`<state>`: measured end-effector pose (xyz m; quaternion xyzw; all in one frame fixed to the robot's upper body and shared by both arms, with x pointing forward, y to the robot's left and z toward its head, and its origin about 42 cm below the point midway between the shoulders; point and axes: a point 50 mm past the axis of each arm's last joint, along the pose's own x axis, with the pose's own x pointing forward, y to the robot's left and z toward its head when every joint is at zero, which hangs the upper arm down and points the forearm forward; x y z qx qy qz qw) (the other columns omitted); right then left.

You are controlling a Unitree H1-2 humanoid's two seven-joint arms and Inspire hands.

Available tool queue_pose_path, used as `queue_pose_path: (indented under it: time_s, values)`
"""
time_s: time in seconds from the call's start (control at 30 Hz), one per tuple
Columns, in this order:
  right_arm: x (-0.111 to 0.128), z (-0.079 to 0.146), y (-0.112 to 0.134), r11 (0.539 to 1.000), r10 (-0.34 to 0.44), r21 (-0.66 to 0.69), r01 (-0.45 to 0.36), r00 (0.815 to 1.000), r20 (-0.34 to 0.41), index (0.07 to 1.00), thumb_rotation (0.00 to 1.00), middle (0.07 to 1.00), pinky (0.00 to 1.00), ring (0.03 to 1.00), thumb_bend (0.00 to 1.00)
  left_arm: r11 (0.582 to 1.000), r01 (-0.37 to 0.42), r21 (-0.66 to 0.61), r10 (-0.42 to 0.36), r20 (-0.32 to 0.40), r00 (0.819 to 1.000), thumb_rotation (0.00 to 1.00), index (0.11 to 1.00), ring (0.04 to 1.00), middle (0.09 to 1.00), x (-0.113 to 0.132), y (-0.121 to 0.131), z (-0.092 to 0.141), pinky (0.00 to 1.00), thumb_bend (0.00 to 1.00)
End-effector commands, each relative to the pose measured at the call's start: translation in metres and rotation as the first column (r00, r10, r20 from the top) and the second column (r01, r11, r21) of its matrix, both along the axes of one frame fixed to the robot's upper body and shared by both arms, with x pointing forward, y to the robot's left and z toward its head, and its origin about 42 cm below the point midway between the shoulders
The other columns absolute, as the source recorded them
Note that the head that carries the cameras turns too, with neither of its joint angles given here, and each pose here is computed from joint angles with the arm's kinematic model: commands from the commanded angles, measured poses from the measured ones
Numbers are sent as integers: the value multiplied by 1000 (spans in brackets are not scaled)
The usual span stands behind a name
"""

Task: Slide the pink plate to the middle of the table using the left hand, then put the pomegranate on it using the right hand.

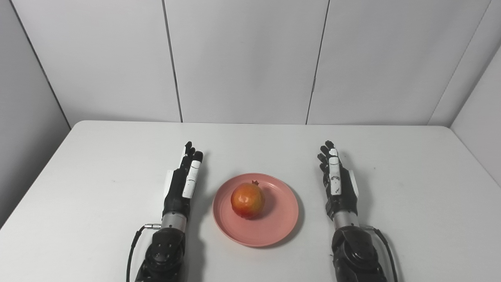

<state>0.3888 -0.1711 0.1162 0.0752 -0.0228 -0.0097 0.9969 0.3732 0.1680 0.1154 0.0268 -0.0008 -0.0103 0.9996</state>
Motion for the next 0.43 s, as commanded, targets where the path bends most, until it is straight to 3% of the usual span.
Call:
queue_pose_path:
  time_s: [0.0,0.4]
  values:
    - [-1,0,2,1000,16,-1,-16,1000,-6,943,1000,947,1000,946,824,1000,14,9,-14,20,1000,995,1000,1000,1000,1,-8,6,1000,874]
    - [-1,2,4,1000,16,-21,-17,1000,-9,926,1000,940,1000,944,814,1000,11,10,-11,25,1000,991,1000,1000,1000,1,-8,6,1000,854]
